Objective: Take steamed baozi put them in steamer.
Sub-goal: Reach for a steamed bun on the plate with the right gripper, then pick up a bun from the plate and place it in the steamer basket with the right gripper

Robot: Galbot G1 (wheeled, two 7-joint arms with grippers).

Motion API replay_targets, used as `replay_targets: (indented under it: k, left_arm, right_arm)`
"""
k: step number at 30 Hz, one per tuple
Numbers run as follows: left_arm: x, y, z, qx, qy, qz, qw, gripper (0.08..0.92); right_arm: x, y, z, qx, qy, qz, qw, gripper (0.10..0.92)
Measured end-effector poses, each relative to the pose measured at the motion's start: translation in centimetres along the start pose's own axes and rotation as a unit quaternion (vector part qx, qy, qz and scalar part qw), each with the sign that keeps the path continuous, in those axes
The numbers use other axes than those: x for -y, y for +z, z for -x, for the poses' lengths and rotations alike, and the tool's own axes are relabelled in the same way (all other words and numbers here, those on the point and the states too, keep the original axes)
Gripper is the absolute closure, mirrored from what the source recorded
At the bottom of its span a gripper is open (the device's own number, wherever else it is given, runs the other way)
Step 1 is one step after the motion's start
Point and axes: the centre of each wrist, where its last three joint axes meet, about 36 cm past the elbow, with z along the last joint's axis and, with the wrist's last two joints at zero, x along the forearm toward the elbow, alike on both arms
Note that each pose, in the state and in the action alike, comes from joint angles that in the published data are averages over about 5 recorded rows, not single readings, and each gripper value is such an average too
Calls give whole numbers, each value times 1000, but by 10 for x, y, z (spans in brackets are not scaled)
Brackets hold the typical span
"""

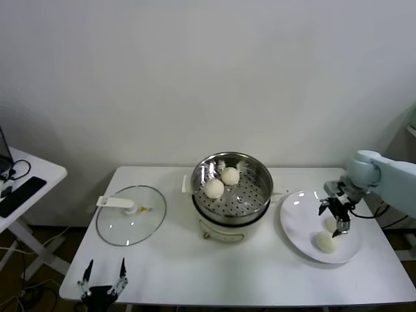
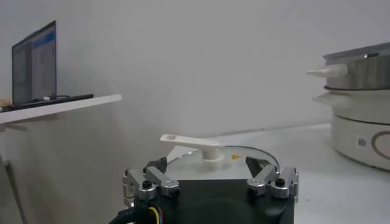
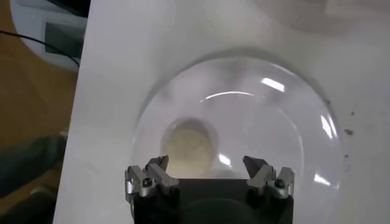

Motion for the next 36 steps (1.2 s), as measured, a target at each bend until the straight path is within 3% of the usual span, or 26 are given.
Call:
replay_targets:
  k: [23, 36]
  left_arm:
    - [0, 2, -2, -3, 3, 7, 1000, 177]
    - [0, 2, -1, -1, 1, 8, 1000, 177]
  right_arm:
    - [-17, 4, 51, -7, -4, 14, 1000, 200]
    - [-15, 1, 46, -7, 6, 5, 1000, 313]
